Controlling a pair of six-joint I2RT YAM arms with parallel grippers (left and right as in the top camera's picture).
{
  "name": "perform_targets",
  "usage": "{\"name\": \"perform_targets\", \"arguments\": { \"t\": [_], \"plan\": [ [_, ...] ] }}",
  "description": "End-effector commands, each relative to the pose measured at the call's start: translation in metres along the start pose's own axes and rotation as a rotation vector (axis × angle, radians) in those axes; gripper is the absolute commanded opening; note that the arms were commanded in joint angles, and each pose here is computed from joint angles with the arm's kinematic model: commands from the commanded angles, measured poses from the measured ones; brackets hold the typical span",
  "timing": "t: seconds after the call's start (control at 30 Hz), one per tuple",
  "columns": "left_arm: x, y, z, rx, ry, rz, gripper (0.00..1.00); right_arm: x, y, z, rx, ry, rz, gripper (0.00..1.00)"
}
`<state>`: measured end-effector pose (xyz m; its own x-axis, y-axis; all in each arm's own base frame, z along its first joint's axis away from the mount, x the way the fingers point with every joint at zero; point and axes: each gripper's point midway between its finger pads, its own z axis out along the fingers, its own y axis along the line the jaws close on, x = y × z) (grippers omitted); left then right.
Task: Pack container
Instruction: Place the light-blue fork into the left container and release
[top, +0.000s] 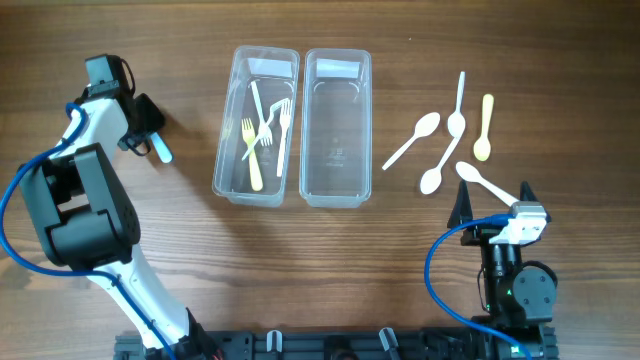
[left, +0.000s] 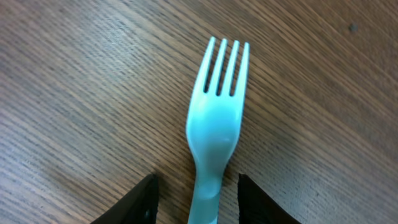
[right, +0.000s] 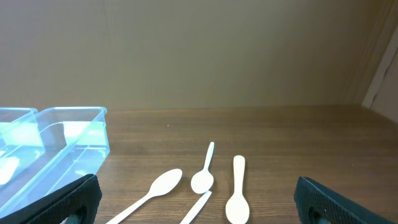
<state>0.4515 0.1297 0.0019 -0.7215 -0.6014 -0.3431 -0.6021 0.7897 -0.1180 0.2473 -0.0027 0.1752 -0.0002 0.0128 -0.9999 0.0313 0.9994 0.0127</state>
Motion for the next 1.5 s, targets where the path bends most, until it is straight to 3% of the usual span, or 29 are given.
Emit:
{"name": "perform_targets", "arguments": {
  "t": [0.0, 0.07, 0.17, 0.27, 0.37, 0.47, 0.6, 0.7, 0.87, 1.07, 1.17, 1.37, 1.4, 1.43, 1.47],
  "plan": [
    [0.024, -0.009, 0.013, 0.028, 0.085, 0.142, 0.43, -0.003, 0.002, 0.000, -0.012, -0.012, -0.010, 1.00],
    [0.029, -0.011, 0.013, 0.027, 0.099, 0.197, 0.43, -0.003, 0.002, 0.000, -0.012, -0.012, -0.009, 1.00],
    [0.028, -0.009, 0.013, 0.019, 0.097, 0.194, 0.30, -0.003, 0.002, 0.000, -0.012, -0.012, -0.010, 1.00],
    [0.022, 0.004, 0.013, -0.058, 0.071, 0.197, 0.26, -0.003, 0.002, 0.000, -0.012, -0.012, -0.010, 1.00],
    [0.021, 0.005, 0.013, -0.063, 0.068, 0.197, 0.08, -0.003, 0.002, 0.000, -0.012, -0.012, -0.010, 1.00],
    [0.014, 0.005, 0.008, -0.073, 0.044, 0.195, 0.06, -0.003, 0.002, 0.000, -0.012, -0.012, -0.010, 1.00],
    [-0.025, 0.008, -0.032, -0.134, -0.097, 0.186, 0.04, -0.003, 0.002, 0.000, -0.012, -0.012, -0.010, 1.00],
    [-0.047, -0.001, -0.073, -0.100, -0.193, 0.176, 0.04, -0.003, 0.002, 0.000, -0.012, -0.012, -0.009, 1.00],
    [-0.041, -0.055, -0.117, 0.077, -0.238, 0.239, 0.04, -0.003, 0.002, 0.000, -0.012, -0.012, -0.010, 1.00],
    [0.034, -0.170, -0.190, 0.447, -0.207, 0.616, 0.04, -0.003, 0.002, 0.000, -0.012, -0.012, -0.009, 1.00],
    [0.079, -0.182, -0.190, 0.465, -0.091, 0.701, 0.04, -0.003, 0.002, 0.000, -0.012, -0.012, -0.010, 1.00],
    [0.118, -0.181, -0.190, 0.449, 0.009, 0.828, 0.04, -0.003, 0.002, 0.000, -0.012, -0.012, -0.009, 1.00],
    [0.119, -0.181, -0.189, 0.446, 0.012, 0.828, 0.04, -0.003, 0.002, 0.000, -0.012, -0.012, -0.010, 1.00],
    [0.118, -0.180, -0.189, 0.443, 0.011, 0.827, 0.50, -0.003, 0.002, 0.000, -0.012, -0.012, -0.010, 1.00],
    [0.118, -0.180, -0.189, 0.444, 0.011, 0.828, 0.69, -0.003, 0.002, 0.000, -0.012, -0.012, -0.010, 1.00]
  ]
}}
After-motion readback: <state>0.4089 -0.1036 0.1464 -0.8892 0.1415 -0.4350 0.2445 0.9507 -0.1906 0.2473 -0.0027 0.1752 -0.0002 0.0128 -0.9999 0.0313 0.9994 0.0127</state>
